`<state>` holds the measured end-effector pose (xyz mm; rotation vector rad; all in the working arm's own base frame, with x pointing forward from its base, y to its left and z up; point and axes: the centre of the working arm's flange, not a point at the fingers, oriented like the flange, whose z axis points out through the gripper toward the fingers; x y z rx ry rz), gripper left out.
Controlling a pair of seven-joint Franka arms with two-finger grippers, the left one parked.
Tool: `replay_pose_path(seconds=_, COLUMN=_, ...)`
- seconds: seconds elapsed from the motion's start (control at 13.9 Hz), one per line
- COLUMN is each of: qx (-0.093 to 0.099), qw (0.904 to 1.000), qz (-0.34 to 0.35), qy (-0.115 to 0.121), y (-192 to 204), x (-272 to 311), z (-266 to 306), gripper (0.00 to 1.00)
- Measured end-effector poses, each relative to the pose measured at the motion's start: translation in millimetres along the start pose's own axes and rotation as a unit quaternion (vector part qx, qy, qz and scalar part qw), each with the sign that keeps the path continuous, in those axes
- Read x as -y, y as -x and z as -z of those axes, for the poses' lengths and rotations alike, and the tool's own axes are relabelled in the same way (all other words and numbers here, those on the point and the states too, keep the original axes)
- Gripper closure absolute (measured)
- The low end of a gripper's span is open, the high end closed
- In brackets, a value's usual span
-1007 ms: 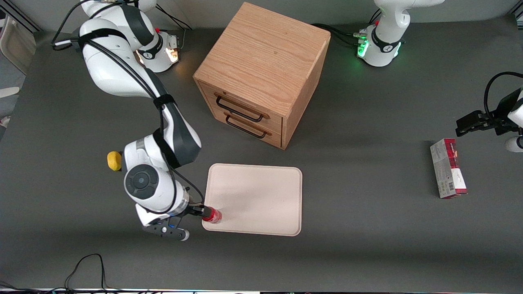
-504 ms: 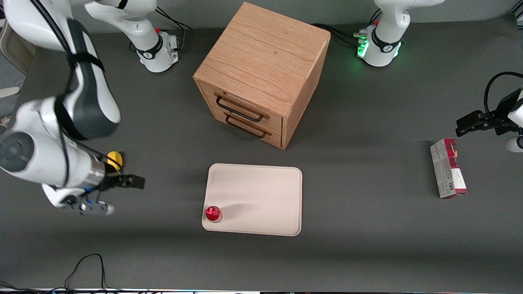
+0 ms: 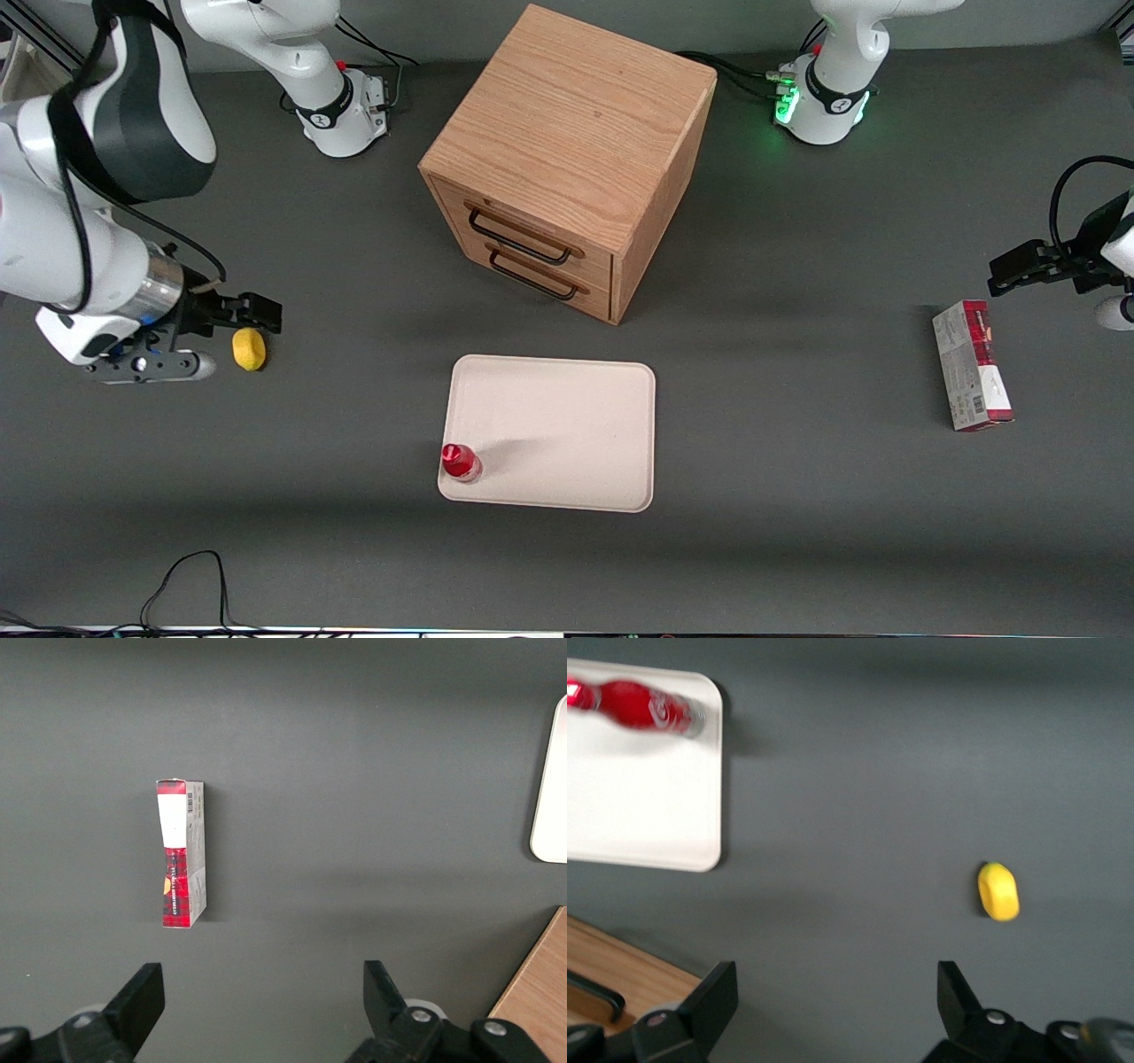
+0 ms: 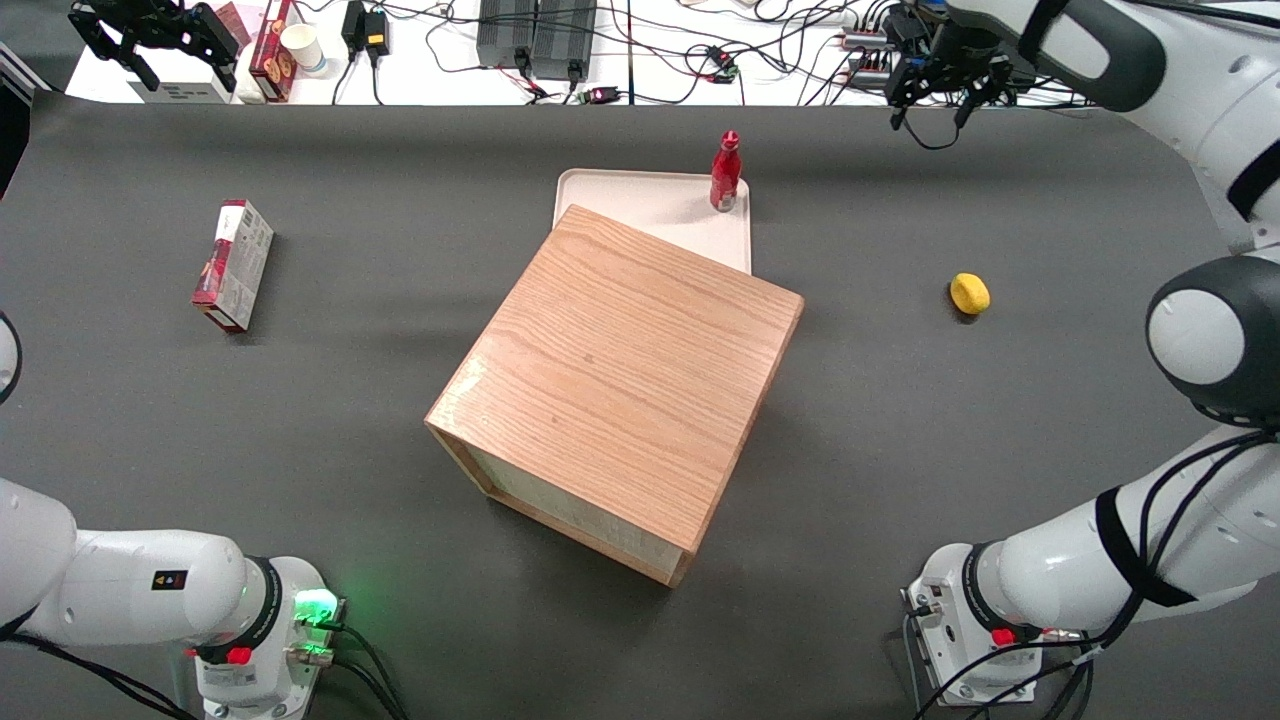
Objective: Place coke bottle on tray
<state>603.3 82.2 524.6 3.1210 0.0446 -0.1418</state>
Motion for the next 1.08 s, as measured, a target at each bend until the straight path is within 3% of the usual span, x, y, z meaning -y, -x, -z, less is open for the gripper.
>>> replay_pose_path(seconds=0.43, qx=-0.002, qw=0.9992, qz=0.040, qy=-0.001, y=68.1, x=-42.3, z=29.7, gripper=0.00)
replay_pose_path(seconds=0.58, qx=-0.010, qw=0.9989, qz=0.045, qy=-0.006, y=74.4, x=-45.2, z=40.6, gripper=0.00)
replay_pose_path(seconds=0.79, qx=-0.014, qw=0.9986, qz=0.039, qy=-0.034, y=75.7, x=-47.2, z=50.0, gripper=0.00)
replay_pose_path(seconds=1.08, qx=-0.022, qw=0.9983, qz=0.033, qy=-0.042, y=72.5, x=-54.9, z=59.0, gripper=0.00)
